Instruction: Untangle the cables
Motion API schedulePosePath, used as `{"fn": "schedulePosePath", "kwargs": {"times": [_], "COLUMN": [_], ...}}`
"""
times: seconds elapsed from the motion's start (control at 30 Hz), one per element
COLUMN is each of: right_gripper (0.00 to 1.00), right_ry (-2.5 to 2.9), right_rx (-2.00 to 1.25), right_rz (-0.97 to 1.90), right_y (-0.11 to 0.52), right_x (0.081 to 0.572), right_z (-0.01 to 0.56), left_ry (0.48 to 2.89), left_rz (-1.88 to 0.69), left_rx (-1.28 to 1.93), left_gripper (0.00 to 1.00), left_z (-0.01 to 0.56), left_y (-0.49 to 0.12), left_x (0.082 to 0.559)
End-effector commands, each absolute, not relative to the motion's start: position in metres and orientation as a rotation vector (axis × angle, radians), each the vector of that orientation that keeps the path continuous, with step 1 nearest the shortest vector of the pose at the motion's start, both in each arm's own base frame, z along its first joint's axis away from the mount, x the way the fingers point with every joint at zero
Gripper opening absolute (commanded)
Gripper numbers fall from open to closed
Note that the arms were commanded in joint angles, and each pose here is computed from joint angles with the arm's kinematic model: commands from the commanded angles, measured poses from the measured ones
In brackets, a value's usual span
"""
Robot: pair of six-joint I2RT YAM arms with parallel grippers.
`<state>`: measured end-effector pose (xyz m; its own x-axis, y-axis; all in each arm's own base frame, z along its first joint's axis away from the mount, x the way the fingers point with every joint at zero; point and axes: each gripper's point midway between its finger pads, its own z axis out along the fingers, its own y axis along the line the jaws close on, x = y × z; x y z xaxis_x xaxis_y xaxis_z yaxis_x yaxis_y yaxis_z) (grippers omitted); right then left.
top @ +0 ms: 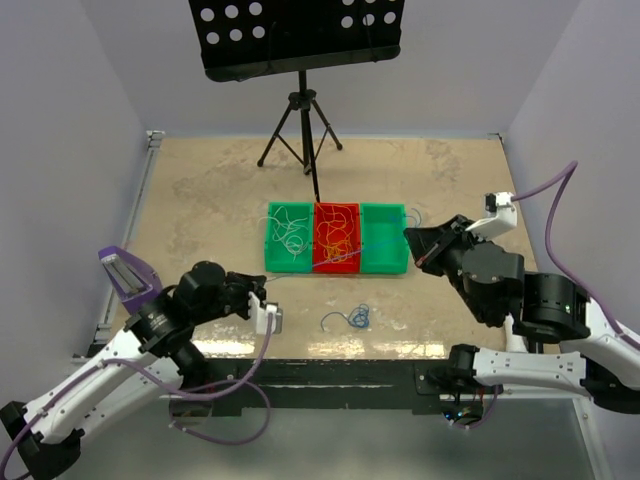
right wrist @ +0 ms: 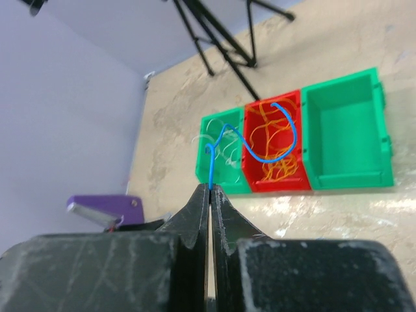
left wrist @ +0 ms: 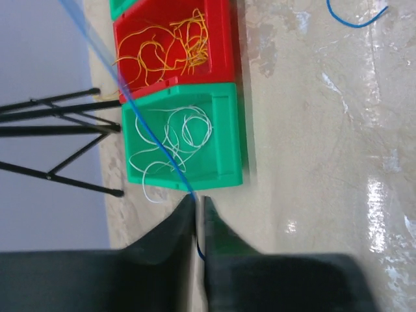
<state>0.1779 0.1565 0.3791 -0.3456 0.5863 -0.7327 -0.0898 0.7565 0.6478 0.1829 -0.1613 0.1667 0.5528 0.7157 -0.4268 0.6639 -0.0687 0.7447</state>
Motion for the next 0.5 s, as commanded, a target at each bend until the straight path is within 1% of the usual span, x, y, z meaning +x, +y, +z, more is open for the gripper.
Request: {"fn": "schedulePosePath", "kwargs": {"times": [0.0, 0.03, 0.07, 0.1, 0.13, 0.17, 0.2, 0.33, 0.47], "right_gripper": [0.0, 0.0, 0.0, 0.0, 0.0, 0.0, 0.0, 0.0, 0.0], "right_ry": [1.619, 1.625, 1.626, 1.624, 1.614, 1.607, 1.602, 1.56, 1.53], "right_rx": [0.549, 0.542, 0.535, 0.525, 0.523, 0.511, 0.503, 0.489, 0.485], "right_rz": [0.638, 0.628, 0.617, 0.607, 0.602, 0.586, 0.572, 0.535, 0.471], "right_y": [0.126, 0.132, 0.136, 0.141, 0.143, 0.145, 0.15, 0.15, 0.143], "right_x": [0.198, 0.2, 0.202, 0.205, 0.207, 0.209, 0.212, 0.217, 0.224], "right_z": [0.42, 0.419, 0.42, 0.422, 0.427, 0.432, 0.436, 0.463, 0.478], "left_ry": [1.432, 1.446, 1.449, 1.465, 1.5, 1.502, 1.507, 1.476, 1.445], "left_rz": [-0.089, -0.169, -0.228, -0.284, -0.334, -0.365, -0.386, -0.45, -0.462], "left_rx": [1.585, 1.531, 1.493, 1.446, 1.397, 1.374, 1.362, 1.393, 1.433], "left_gripper": [0.31, 0.54, 0.73, 0.87, 0.93, 0.98, 1.0, 1.0, 1.0], "left_z": [0.199, 0.217, 0.236, 0.252, 0.262, 0.271, 0.276, 0.277, 0.268], "left_y": [-0.169, -0.182, -0.194, -0.203, -0.212, -0.218, -0.223, -0.232, -0.231], "left_x": [0.192, 0.193, 0.195, 0.197, 0.201, 0.203, 0.204, 0.197, 0.19]}}
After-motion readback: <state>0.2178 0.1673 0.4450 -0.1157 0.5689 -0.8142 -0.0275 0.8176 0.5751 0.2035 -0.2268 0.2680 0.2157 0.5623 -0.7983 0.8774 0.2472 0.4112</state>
